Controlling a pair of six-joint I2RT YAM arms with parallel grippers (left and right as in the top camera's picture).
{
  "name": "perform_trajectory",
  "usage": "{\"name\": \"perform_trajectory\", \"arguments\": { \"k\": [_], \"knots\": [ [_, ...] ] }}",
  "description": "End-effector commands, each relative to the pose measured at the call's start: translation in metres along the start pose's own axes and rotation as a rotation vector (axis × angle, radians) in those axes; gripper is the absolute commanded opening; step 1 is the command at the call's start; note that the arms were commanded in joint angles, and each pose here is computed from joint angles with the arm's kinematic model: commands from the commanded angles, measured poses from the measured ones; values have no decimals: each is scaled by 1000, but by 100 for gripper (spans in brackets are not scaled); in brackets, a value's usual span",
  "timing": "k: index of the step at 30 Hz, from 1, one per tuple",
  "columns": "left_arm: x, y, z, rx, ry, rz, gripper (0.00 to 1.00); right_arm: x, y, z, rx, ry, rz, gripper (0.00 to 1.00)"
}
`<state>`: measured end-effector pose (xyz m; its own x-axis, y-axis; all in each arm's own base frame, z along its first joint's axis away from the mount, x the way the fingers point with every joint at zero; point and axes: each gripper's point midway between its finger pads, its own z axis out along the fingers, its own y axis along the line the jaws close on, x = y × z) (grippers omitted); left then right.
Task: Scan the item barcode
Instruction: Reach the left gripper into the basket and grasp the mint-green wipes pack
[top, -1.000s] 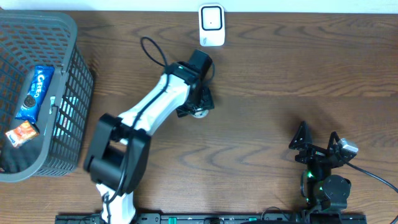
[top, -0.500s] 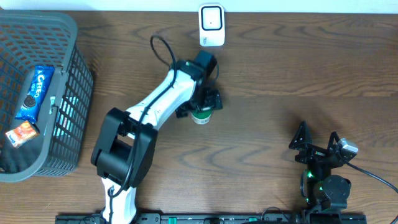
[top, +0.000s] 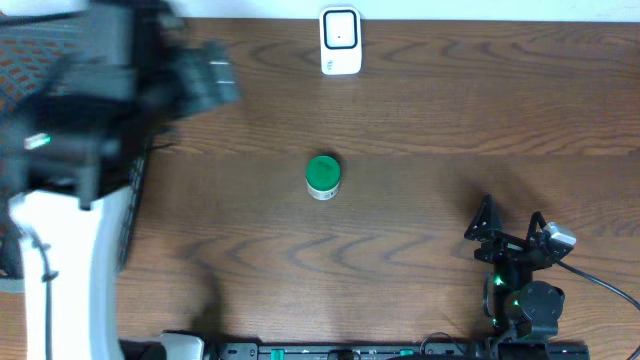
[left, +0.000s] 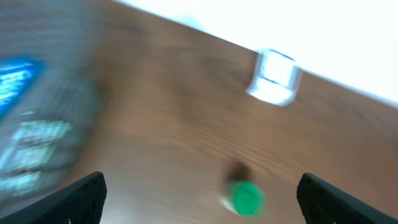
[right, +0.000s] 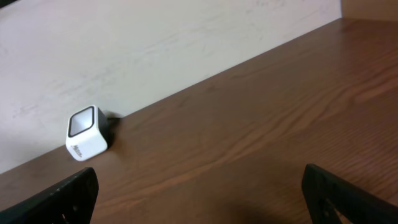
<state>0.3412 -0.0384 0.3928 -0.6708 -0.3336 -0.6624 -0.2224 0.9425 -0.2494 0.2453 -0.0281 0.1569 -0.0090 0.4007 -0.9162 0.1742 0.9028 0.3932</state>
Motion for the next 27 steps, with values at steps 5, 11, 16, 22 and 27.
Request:
{"name": "perform_trajectory", "arguments": {
  "k": [5, 11, 16, 22, 27],
  "knots": [
    [-7, 160, -2, -349, 45, -221, 98, 2, 0, 0, 2, 2, -11, 99],
    [32, 235, 34, -456, 244, -298, 98, 2, 0, 0, 2, 2, -11, 99],
    [58, 264, 74, -395, 380, -278, 98, 2, 0, 0, 2, 2, -11, 99],
    [86, 299, 118, -400, 521, -302, 98, 2, 0, 0, 2, 2, -11, 99],
    [118, 319, 162, -363, 685, -269, 99, 2, 0, 0, 2, 2, -11, 99]
  ]
}}
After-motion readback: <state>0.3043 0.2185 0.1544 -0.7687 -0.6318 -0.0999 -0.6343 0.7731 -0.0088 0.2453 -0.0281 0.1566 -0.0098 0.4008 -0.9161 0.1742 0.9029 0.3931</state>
